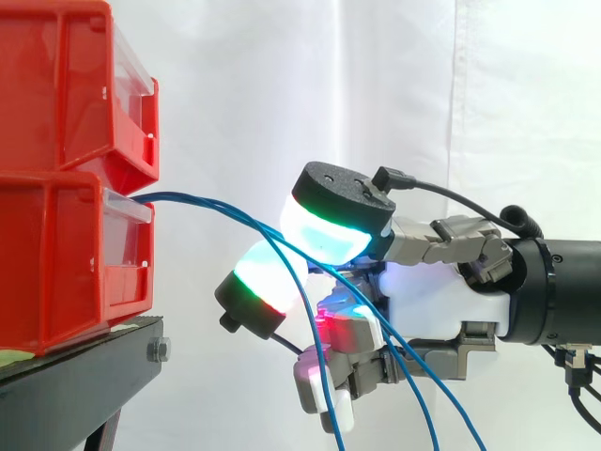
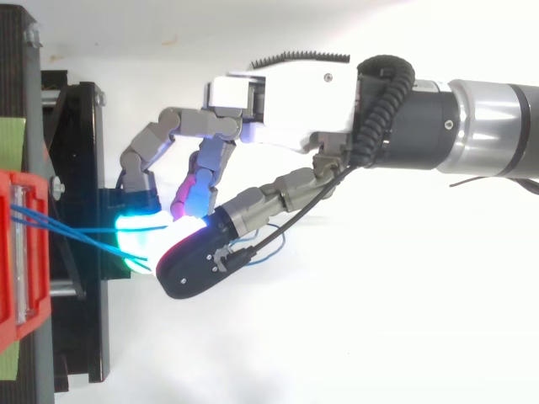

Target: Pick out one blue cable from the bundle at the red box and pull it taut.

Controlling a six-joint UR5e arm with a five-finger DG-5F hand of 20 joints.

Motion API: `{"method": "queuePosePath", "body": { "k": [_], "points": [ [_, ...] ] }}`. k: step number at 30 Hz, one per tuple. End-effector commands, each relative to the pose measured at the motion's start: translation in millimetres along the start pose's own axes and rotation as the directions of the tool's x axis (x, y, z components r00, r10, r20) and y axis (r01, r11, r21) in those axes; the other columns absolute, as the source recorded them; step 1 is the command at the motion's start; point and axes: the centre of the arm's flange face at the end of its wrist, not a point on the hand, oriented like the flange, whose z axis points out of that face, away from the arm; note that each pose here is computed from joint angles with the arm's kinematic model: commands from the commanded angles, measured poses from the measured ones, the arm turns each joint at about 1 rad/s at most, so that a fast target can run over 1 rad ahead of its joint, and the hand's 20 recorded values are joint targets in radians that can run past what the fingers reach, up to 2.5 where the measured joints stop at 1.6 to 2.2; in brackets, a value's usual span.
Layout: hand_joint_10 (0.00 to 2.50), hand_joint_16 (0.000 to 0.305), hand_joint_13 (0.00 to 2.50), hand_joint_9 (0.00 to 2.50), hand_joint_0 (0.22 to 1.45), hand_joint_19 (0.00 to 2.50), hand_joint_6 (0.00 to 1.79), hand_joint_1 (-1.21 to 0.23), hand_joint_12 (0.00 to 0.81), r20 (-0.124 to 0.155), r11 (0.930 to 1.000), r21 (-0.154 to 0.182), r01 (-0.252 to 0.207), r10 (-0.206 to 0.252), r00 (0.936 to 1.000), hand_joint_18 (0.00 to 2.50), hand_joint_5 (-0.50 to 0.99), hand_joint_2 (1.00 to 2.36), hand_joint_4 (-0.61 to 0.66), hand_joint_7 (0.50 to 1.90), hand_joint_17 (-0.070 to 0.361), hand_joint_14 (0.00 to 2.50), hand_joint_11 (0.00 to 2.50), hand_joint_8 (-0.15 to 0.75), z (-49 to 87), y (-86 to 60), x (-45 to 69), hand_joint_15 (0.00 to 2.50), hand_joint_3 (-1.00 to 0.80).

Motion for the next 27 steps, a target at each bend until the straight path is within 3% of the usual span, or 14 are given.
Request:
{"method": "queuePosePath", "body": {
  "k": [1,16,24,27],
  "points": [
    [0.03,0.05,1.06,1.3,0.68,0.72,0.95,-0.8,0.331,-0.008,1.0,0.008,-0.001,0.001,1.0,0.87,-0.11,1.01,0.01,0.92,0.112,0.02,0.83,0.254,-1.0,-1.0,0.7,0.6,-0.37],
    [0.03,0.05,1.06,1.29,0.63,0.73,0.95,-0.73,0.329,-0.014,1.0,-0.001,0.002,-0.002,0.9999,0.86,-0.12,1.0,0.04,0.83,0.112,0.02,0.82,0.247,1.2,2.5,4.1,0.6,-0.5],
    [0.03,0.048,1.09,1.33,0.69,0.71,0.95,-0.83,0.315,-0.016,1.0,-0.001,0.0,0.0,0.9999,0.9,-0.11,1.0,-0.07,0.89,0.108,0.02,0.83,0.245,1.3,2.9,3.2,0.6,-0.5],
    [0.03,0.046,1.13,1.38,0.73,0.7,0.95,-0.88,0.31,-0.017,1.0,0.003,0.001,0.0,0.9999,0.91,-0.1,1.0,-0.12,0.97,0.104,0.02,0.86,0.237,0.7,2.3,2.2,0.62,-0.5]
  ]
}}
